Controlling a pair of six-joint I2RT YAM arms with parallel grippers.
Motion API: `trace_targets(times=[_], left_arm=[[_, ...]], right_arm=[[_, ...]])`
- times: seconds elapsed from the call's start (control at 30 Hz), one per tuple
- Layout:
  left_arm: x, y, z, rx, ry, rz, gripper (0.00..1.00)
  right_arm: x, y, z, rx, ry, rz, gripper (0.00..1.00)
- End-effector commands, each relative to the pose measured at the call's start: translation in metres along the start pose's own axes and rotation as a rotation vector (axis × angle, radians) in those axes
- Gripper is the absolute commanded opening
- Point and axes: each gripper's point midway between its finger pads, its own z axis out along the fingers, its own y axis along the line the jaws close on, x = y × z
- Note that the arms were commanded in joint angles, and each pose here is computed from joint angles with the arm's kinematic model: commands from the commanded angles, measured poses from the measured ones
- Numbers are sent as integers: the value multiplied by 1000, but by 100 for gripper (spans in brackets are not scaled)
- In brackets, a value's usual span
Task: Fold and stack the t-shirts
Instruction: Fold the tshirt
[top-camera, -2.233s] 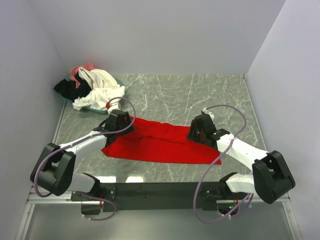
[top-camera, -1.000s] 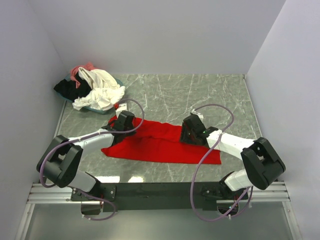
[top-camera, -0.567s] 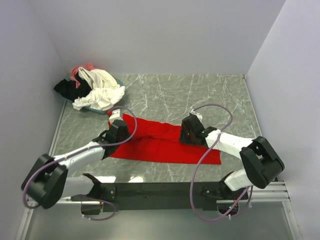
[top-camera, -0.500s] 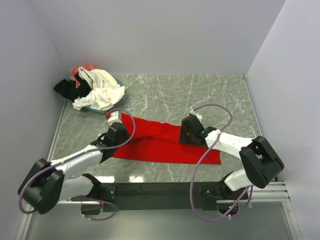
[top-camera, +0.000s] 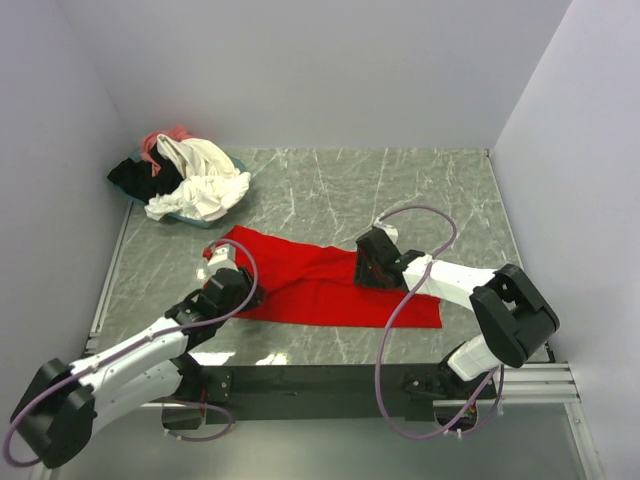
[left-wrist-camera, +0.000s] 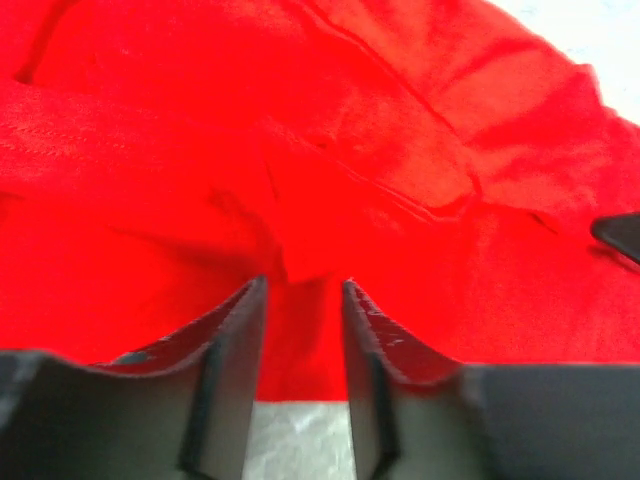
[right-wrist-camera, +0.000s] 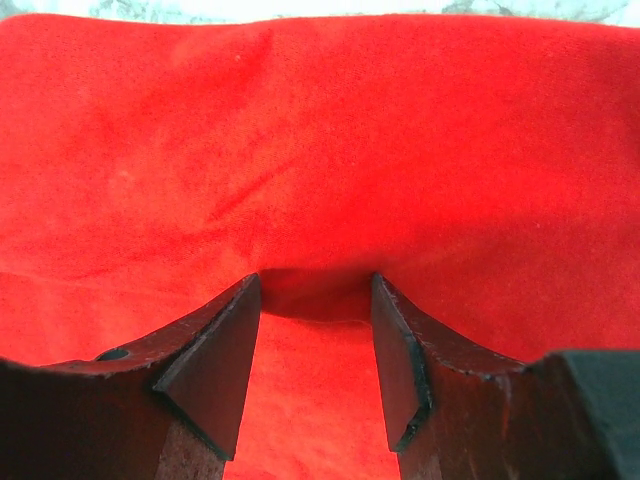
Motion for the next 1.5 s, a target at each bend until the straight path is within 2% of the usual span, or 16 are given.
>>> trace_targets(times=[0.0, 0.1, 0.23, 0.3, 0.47, 0.73, 0.9, 0.93, 1.0, 1.03, 1.07, 1.27, 1.37, 1.47], left_arm=[[-10, -9, -15, 28, -21, -20, 43], [-33, -15, -24, 25, -92, -12, 54], [-58, -15, -19, -48, -165, 40, 60], [-57, -4, -6, -141, -149, 81, 61], [-66, -3, 18, -238, -140, 140, 62], [-64, -11, 39, -228, -105, 174, 58], [-60, -6, 44, -244, -88, 188, 43], [-58, -4, 44, -246, -83, 189, 33], [-56, -1, 43, -248, -84, 189, 20], [-53, 2, 42, -252, -80, 188, 6], [-56, 0, 40, -240, -92, 180, 1], [-56, 0, 24, -183, -129, 129, 1], [-48, 4, 17, -171, -109, 109, 1], [-36, 9, 12, -173, -63, 88, 6]], right_arm=[[-15, 6, -7, 18, -52, 0, 55], [-20, 9, -13, 6, -65, 1, 55], [-25, 22, -20, -36, -77, -7, 55], [-26, 25, -21, -41, -78, -12, 55], [-20, 27, -20, -37, -68, -27, 55], [-15, 26, -17, -35, -59, -34, 55], [-13, 27, -14, -33, -51, -40, 55], [-14, 26, -13, -32, -51, -39, 55], [-12, 26, -11, -29, -48, -41, 55], [-12, 26, -11, -28, -47, -43, 55], [-12, 26, -10, -25, -44, -44, 55], [-11, 26, -7, -20, -41, -47, 55], [-11, 25, -6, -14, -40, -48, 55], [-10, 25, -4, -10, -33, -45, 55]])
